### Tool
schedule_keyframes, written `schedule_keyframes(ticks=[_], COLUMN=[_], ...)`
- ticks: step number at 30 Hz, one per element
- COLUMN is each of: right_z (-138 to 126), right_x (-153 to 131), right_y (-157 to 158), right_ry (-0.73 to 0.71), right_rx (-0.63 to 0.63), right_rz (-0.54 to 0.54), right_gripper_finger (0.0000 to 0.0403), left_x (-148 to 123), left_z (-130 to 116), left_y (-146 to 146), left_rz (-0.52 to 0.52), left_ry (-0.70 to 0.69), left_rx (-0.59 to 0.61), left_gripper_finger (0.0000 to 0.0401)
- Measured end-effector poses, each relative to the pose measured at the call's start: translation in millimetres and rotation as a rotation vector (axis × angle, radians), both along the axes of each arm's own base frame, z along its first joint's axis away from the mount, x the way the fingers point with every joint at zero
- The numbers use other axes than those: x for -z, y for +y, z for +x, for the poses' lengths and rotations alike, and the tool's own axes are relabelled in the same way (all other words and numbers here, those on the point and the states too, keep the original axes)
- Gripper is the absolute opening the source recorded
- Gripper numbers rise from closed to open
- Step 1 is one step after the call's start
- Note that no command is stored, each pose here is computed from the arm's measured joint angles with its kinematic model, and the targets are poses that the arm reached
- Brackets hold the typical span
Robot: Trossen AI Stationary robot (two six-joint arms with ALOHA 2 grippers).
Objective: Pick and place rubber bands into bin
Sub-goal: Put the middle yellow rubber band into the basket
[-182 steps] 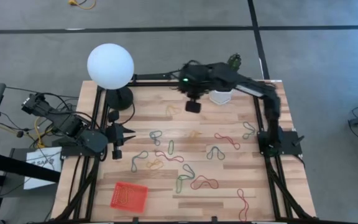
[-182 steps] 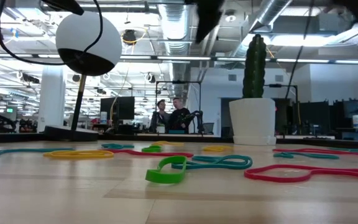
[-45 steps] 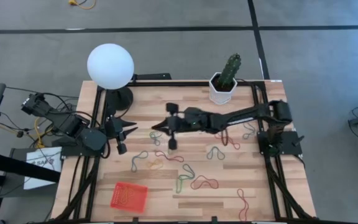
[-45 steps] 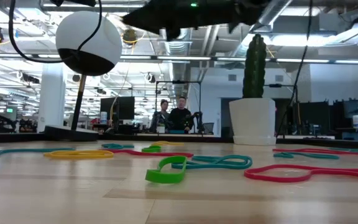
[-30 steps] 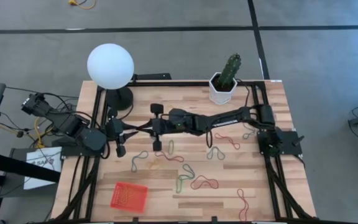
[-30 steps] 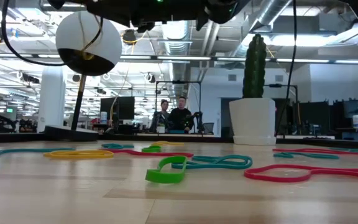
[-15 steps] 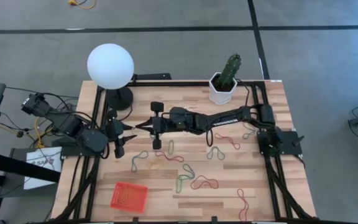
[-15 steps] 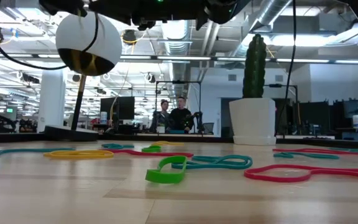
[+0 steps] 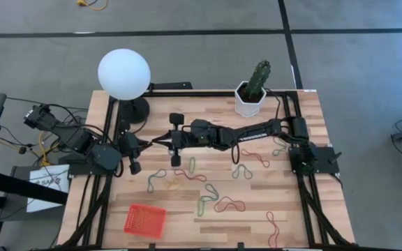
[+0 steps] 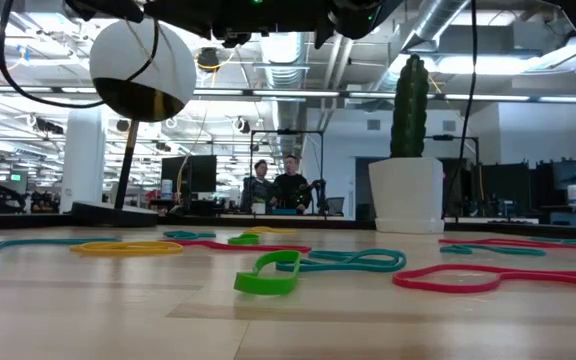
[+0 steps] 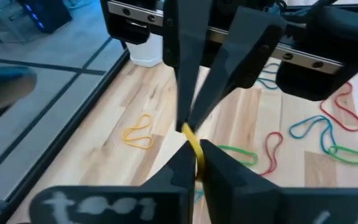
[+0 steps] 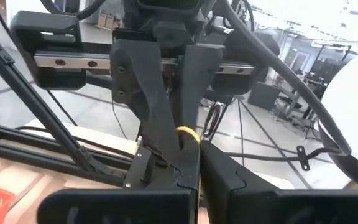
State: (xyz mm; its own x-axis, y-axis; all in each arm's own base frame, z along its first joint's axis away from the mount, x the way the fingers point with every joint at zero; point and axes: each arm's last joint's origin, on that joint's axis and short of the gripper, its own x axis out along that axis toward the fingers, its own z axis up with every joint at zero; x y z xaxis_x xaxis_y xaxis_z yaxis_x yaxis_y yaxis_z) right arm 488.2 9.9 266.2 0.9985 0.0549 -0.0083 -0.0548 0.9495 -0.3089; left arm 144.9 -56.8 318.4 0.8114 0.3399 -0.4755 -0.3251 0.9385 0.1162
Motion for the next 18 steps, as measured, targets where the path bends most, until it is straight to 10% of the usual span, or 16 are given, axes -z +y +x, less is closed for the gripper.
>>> schedule_keyframes(ticks=[9, 18], right_z=[-3, -19], right_x=[21, 56], right_y=[-4, -4], right_ry=[0.224, 0.628], right_rx=[0.127, 0.15], right_rz=[0.033, 0.045], right_gripper_finger=[0.0075, 0.0129], left_x=[1, 7], left_z=[0, -4], left_y=[-3, -34], left_rz=[-0.059, -0.393], left_ry=[0.031, 0.256], left_rx=[0.074, 0.672], left_gripper_finger=[0.0001, 0.0])
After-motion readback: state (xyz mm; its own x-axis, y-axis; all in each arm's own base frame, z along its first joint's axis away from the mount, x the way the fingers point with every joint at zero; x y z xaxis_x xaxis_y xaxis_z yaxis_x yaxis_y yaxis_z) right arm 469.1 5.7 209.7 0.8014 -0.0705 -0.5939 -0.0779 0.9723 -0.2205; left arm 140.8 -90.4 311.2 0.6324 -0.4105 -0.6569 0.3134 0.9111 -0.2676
